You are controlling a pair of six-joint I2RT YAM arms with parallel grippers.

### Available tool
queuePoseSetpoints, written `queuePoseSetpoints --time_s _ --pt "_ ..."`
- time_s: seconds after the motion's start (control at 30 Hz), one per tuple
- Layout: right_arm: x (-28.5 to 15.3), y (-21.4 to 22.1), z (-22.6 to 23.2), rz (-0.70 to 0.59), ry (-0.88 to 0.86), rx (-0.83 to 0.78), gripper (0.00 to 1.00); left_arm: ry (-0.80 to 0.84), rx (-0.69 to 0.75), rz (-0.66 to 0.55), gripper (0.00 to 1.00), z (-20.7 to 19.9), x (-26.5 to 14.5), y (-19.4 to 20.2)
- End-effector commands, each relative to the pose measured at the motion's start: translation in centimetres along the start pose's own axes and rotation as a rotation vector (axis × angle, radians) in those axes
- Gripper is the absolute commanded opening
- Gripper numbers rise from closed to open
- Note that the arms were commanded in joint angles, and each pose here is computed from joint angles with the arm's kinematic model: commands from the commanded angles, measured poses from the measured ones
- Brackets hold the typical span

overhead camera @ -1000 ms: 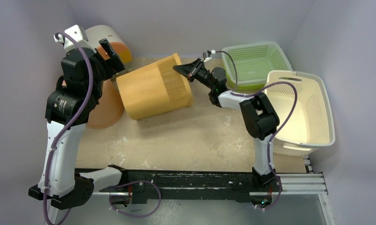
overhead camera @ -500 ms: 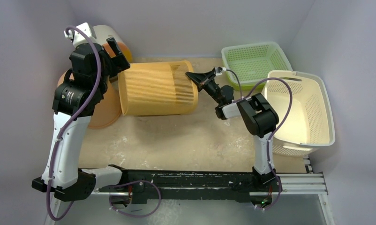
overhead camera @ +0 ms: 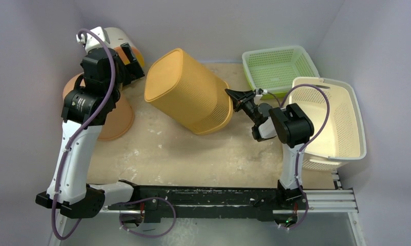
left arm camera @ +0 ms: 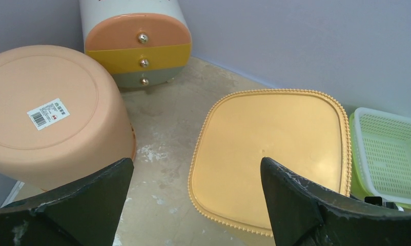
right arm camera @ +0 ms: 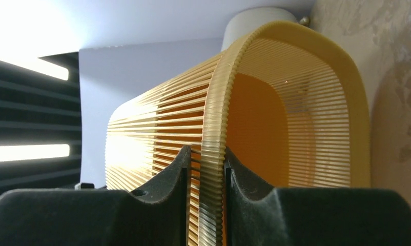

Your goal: Turn the large container upside down

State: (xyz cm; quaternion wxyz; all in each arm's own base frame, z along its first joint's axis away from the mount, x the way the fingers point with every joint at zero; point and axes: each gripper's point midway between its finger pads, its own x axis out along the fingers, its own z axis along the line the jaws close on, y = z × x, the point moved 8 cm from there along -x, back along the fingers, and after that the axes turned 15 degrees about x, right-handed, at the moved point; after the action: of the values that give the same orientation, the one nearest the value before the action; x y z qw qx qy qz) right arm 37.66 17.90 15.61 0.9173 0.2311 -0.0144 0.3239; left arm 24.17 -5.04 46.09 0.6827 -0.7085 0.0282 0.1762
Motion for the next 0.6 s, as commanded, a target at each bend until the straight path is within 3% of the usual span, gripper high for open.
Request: queuePoseSetpoints --time_s 0.0,0.27,0.57 --pt "-1.2 1.6 -1.0 0.154 -0.026 -0.187 0.26 0.027 0.002 -0.02 0.91 -0.6 0.6 -0.4" --pt "-0.7 0.2 -3.0 0.097 0.209 -0.31 0.43 0.024 0.025 0.004 0.91 -0.9 1.3 0.5" --pt "0.5 -1.5 -3.3 0.01 0.514 -0.515 0.46 0.033 0.035 0.021 0.91 -1.2 1.9 1.1"
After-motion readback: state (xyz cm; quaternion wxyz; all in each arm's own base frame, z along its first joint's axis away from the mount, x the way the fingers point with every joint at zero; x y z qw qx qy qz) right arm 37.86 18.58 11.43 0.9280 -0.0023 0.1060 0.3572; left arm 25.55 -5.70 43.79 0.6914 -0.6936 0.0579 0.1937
